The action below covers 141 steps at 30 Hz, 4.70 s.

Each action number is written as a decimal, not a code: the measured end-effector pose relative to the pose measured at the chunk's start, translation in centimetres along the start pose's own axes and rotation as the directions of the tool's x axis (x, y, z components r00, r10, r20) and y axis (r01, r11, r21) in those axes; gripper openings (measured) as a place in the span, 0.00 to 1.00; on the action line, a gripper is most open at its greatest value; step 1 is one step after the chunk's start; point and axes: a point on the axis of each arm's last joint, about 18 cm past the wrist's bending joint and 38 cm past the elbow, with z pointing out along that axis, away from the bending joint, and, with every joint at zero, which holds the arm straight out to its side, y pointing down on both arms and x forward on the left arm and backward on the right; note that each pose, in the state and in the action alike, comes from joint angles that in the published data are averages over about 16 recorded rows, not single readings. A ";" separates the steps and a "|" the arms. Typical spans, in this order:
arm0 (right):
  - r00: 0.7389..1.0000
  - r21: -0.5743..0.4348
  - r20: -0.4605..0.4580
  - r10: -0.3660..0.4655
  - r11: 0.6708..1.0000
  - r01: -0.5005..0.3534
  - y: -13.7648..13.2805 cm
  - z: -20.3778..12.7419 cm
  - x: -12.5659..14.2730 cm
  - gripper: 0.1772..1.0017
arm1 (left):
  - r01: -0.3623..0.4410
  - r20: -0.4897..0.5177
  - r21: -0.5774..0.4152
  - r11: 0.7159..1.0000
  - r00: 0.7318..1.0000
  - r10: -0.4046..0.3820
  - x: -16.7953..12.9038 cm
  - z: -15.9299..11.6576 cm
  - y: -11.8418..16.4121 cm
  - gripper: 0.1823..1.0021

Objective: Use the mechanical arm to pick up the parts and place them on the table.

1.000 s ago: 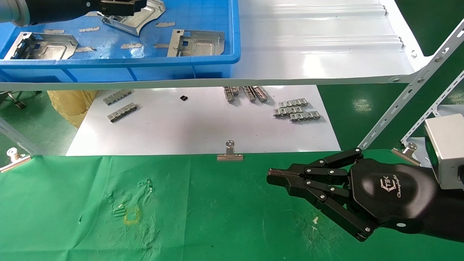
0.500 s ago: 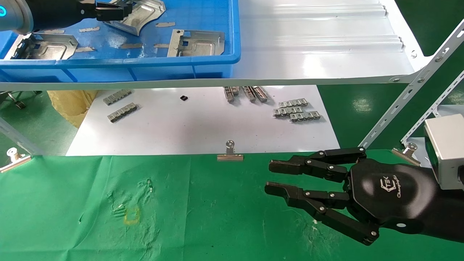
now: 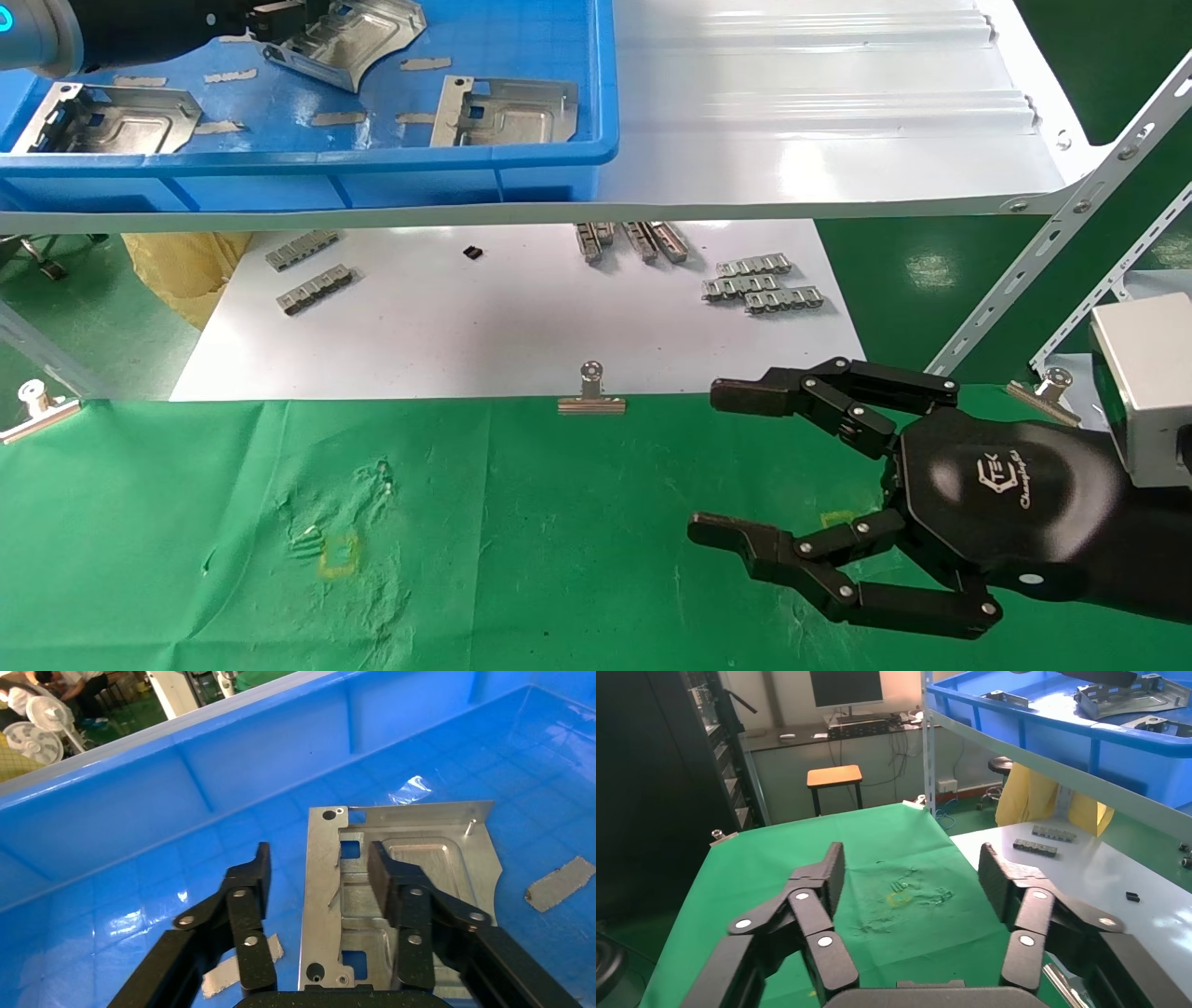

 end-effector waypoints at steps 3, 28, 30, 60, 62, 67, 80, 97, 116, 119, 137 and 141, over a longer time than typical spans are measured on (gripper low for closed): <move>1.000 0.000 0.000 0.000 1.000 0.000 0.0 0.0 0.0 0.62 | 0.004 0.004 -0.005 1.000 1.000 -0.004 0.0 0.1 0.0 0.48; 1.000 0.000 0.000 0.000 1.000 0.000 0.0 0.0 0.0 0.99 | -0.005 -0.338 0.196 0.981 0.938 0.072 2.4 -5.7 -4.5 0.11; 1.000 0.000 0.000 0.000 1.000 0.000 0.0 0.0 0.0 1.00 | -0.021 -0.408 0.223 0.975 0.906 0.113 3.3 -6.8 -4.3 0.11; 1.000 0.000 0.000 0.000 1.000 0.000 0.0 0.0 0.0 1.00 | -0.569 -0.710 0.318 0.759 0.388 0.588 9.7 -14.3 15.9 0.11; 1.000 0.000 0.000 0.000 1.000 0.000 0.0 0.0 0.0 1.00 | -0.594 -0.717 0.316 0.740 0.361 0.596 9.7 -14.2 16.9 0.11; 1.000 0.000 0.000 0.000 1.000 0.000 0.0 0.0 0.0 1.00 | -0.620 -0.730 0.303 0.724 0.337 0.594 9.4 -14.2 18.9 0.11; 1.000 0.000 0.000 0.000 1.000 0.000 0.0 0.0 0.0 1.00 | -0.641 -0.747 0.204 0.740 0.387 0.541 8.2 -14.2 22.4 0.11; 1.000 0.000 0.000 0.000 1.000 0.000 0.0 0.0 0.0 1.00 | -0.414 -0.744 0.117 0.903 0.566 0.356 9.0 -14.6 21.9 0.32; 1.000 0.000 -0.001 0.000 1.000 0.000 0.0 0.0 0.0 1.00 | -0.292 -0.743 0.105 0.951 0.612 0.270 10.0 -15.1 21.6 0.80; 1.000 0.000 -0.001 0.000 1.000 0.000 0.0 0.0 0.0 1.00 | -0.267 -0.745 0.113 0.957 0.615 0.260 10.4 -15.2 21.3 0.86; 1.000 0.000 -0.001 0.000 1.000 0.000 0.0 0.0 0.0 1.00 | -0.102 -0.765 0.164 0.981 0.614 0.192 12.9 -16.9 18.7 1.00; 1.000 0.000 -0.001 0.000 1.000 0.000 0.0 0.0 0.0 1.00 | -0.069 -0.772 0.173 0.983 0.610 0.179 13.5 -17.5 18.0 1.00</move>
